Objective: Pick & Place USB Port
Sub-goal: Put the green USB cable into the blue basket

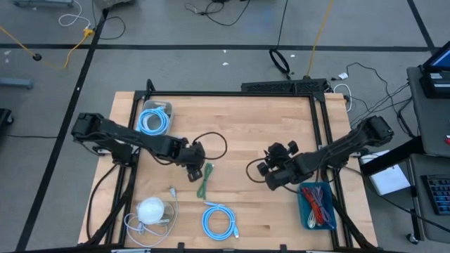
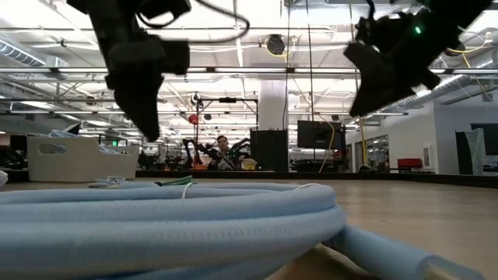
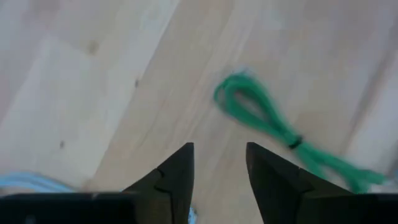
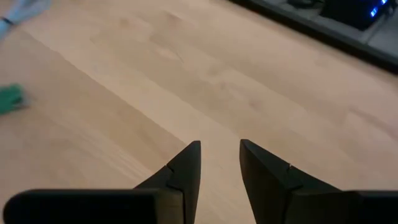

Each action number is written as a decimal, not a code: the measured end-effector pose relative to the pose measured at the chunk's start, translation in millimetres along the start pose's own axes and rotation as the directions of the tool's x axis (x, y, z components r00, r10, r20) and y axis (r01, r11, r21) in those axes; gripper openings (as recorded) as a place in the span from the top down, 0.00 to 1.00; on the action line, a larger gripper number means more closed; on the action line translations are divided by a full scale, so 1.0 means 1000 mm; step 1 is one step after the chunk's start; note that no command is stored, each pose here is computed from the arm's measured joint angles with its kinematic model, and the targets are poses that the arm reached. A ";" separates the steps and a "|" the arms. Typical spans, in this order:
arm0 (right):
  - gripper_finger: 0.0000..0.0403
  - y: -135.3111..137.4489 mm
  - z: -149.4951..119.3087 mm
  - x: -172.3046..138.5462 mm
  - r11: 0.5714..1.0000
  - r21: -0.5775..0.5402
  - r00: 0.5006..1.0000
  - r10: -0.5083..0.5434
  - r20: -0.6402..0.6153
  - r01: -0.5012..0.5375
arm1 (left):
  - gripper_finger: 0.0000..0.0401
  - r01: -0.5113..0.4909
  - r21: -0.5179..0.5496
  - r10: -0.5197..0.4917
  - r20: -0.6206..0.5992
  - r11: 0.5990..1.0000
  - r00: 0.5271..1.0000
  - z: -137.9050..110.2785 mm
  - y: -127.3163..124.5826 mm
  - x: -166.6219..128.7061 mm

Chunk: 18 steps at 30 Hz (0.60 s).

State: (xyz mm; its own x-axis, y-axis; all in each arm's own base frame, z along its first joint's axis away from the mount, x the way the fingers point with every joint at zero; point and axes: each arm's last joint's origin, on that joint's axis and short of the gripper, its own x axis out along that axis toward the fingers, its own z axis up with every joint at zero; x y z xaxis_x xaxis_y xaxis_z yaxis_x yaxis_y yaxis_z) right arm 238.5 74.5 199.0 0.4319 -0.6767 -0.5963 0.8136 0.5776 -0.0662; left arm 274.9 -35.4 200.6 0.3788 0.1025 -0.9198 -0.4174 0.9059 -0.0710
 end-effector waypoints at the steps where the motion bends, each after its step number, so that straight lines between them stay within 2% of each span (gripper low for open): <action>1: 0.75 -0.002 -0.006 0.002 1.000 0.007 1.000 -0.004 -0.003 0.004 | 0.62 -0.012 -0.008 0.011 -0.022 1.000 1.000 -0.001 0.000 0.005; 5: 0.75 -0.009 -0.019 0.009 1.000 0.019 0.999 -0.014 -0.029 0.014 | 0.59 -0.010 -0.046 0.005 -0.106 0.999 0.994 -0.004 -0.003 0.023; 11: 0.75 -0.007 -0.018 0.009 1.000 0.016 1.000 -0.003 -0.029 0.004 | 0.55 0.003 -0.083 -0.021 -0.213 0.997 0.977 -0.008 -0.003 0.045; 18: 0.75 -0.003 -0.015 0.008 0.999 0.021 1.000 0.026 -0.015 -0.026 | 0.55 0.070 -0.100 -0.088 -0.184 0.993 0.979 -0.004 -0.009 0.049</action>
State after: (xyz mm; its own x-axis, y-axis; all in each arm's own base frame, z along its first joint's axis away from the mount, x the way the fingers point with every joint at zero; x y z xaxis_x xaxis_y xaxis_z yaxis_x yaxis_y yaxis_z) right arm 233.6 74.3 182.1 0.4473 -0.6542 -0.6099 0.8100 0.5855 -0.0340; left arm 294.1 -39.8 154.5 0.2552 -0.0547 -0.9653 -0.4704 0.8653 -0.1734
